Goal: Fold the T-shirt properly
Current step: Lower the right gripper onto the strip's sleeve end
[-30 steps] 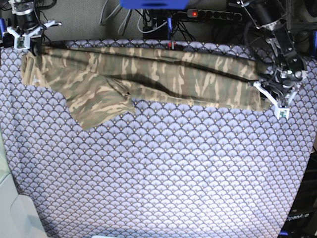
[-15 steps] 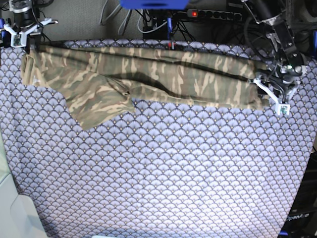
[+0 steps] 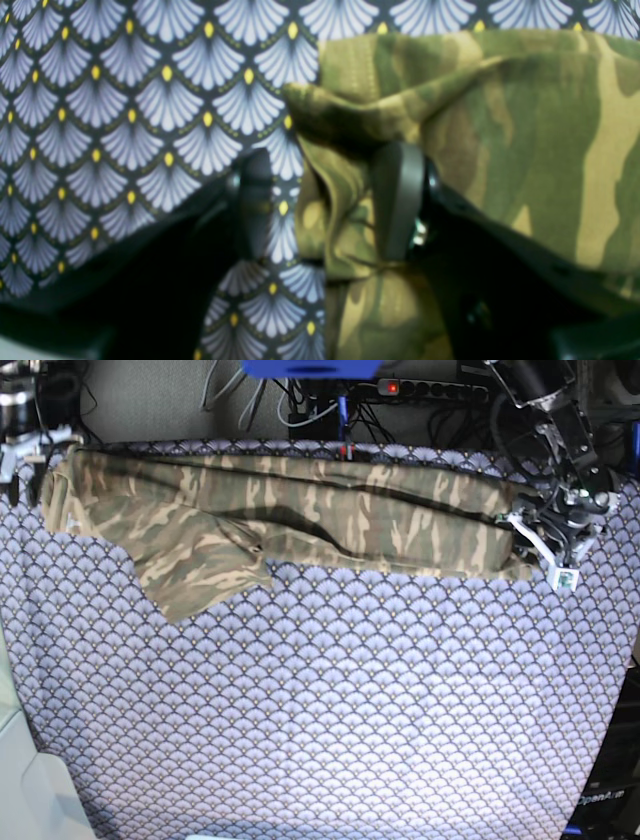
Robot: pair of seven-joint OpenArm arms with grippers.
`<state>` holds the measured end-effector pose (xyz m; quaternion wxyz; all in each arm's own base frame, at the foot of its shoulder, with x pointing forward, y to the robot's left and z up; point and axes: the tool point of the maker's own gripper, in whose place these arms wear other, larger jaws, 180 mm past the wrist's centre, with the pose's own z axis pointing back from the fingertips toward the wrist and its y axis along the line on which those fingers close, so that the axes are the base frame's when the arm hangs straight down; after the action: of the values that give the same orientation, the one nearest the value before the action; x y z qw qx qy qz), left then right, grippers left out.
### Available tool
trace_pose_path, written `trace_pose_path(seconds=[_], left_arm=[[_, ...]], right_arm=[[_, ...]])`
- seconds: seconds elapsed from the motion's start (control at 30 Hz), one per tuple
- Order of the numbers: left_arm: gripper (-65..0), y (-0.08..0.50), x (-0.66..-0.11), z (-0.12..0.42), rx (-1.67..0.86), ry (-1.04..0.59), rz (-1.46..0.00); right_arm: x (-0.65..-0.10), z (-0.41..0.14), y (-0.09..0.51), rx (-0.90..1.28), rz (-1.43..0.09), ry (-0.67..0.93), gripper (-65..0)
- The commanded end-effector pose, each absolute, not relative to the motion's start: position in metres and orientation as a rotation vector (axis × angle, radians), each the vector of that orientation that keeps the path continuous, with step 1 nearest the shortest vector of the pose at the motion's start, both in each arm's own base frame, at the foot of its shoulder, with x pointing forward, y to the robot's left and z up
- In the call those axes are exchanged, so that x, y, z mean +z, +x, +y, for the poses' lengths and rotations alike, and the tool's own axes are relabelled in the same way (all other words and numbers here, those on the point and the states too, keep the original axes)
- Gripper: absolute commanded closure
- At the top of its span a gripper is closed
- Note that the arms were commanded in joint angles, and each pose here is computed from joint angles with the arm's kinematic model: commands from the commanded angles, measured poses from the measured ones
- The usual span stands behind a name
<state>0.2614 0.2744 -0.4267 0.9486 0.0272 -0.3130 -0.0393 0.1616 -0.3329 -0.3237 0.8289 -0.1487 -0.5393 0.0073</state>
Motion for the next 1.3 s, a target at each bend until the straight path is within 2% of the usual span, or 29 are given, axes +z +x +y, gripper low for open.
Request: trace_pose_path(seconds=[0.0,0.17,0.23,0.37,0.63,0.87,1.27], left_arm=[[-32.9,0.258,-0.429,0.271,-0.105,0.046,-0.612],[-32.9,0.258,-0.429,0.270,-0.102,0.047,-0.616],[-32.9,0.258,-0.429,0.270,-0.100,0.047,-0.614],[-32.9,0.258,-0.429,0.269,-0.098,0.047,-0.614],[-32.9,0.258,-0.430,0.269,-0.096,0.046,-0.612],[-32.9,0.258,-0.430,0.269,-0.095,0.044,-0.613],[-32.9,0.261,-0.432,0.258,-0.089,0.021,-0.620]], right_arm=[[-0.306,-0.328,0.182,0.050,-1.203,-0.314,-21.8],[-0.317,-0.305,0.249,0.215,-1.022,-0.290,-32.8],[-0.313,-0.294,0.276,0.253,-1.000,-0.274,-36.6],[-0.321,-0.273,0.316,0.329,-0.918,-0.229,-41.4],[-0.381,-0.235,0.346,0.391,-0.749,-0.070,-41.9],[-0.385,-0.216,0.357,0.396,-0.753,-0.023,-41.9],[-0.395,-0.214,0.359,0.383,-0.706,-0.004,-41.9]])
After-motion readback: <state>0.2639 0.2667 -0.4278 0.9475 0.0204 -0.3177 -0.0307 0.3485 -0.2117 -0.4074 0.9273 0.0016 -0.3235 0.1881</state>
